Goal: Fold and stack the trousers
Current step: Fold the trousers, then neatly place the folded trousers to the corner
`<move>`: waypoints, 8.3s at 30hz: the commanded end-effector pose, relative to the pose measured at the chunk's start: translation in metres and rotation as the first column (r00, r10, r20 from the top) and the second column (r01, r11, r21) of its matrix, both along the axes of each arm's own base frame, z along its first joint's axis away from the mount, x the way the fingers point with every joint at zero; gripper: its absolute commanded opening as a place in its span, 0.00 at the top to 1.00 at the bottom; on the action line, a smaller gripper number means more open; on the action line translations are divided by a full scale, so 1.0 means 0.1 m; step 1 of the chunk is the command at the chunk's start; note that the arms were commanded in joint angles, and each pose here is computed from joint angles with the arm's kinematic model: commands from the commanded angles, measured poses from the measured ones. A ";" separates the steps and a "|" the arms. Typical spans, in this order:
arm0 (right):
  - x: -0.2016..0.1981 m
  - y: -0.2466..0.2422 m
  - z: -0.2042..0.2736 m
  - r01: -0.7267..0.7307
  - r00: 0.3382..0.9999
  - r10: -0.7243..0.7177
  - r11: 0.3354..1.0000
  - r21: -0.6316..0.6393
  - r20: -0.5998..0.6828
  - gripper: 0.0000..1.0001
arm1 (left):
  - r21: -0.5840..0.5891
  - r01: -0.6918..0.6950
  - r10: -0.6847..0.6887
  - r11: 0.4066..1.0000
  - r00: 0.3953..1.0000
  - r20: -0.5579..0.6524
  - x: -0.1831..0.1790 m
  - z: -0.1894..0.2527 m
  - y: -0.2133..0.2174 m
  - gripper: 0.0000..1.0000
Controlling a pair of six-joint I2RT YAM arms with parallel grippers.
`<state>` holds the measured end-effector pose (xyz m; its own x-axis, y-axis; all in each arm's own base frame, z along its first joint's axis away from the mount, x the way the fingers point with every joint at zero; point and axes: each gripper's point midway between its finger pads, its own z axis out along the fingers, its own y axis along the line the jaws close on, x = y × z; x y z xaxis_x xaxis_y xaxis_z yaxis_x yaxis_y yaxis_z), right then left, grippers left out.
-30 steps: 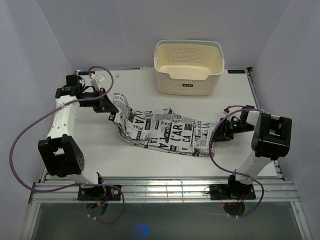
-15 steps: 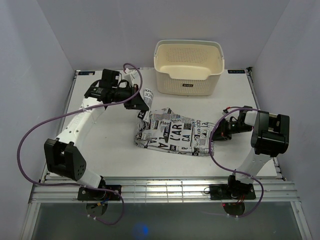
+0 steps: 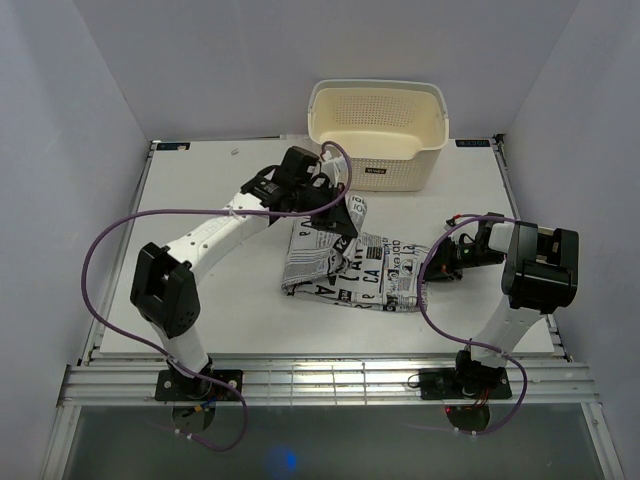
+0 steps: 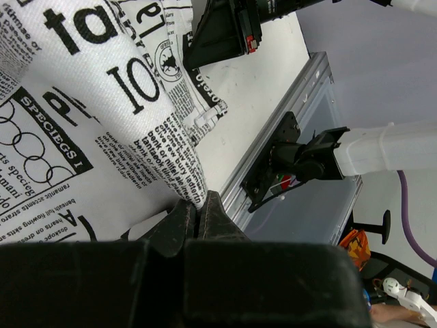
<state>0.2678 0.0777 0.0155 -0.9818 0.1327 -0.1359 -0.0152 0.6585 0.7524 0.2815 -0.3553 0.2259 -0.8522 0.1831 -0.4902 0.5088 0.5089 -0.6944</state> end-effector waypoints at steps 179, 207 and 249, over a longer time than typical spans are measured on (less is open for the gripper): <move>-0.09 0.00 1.45 -0.265 0.827 0.421 0.877 -0.401 0.373 0.10 | 0.450 -0.479 0.256 0.753 0.844 0.470 0.45 -1.46 0.45 0.04; 0.07 -0.04 1.44 -0.276 0.847 0.403 0.891 -0.361 0.346 0.10 | 0.831 -0.431 0.524 0.351 0.826 0.208 1.55 -2.61 3.86 0.10; -0.01 -0.12 1.42 -0.262 0.859 0.400 0.880 -0.397 0.321 0.10 | 0.727 -0.592 0.520 0.348 0.767 0.376 3.01 -2.79 4.63 0.08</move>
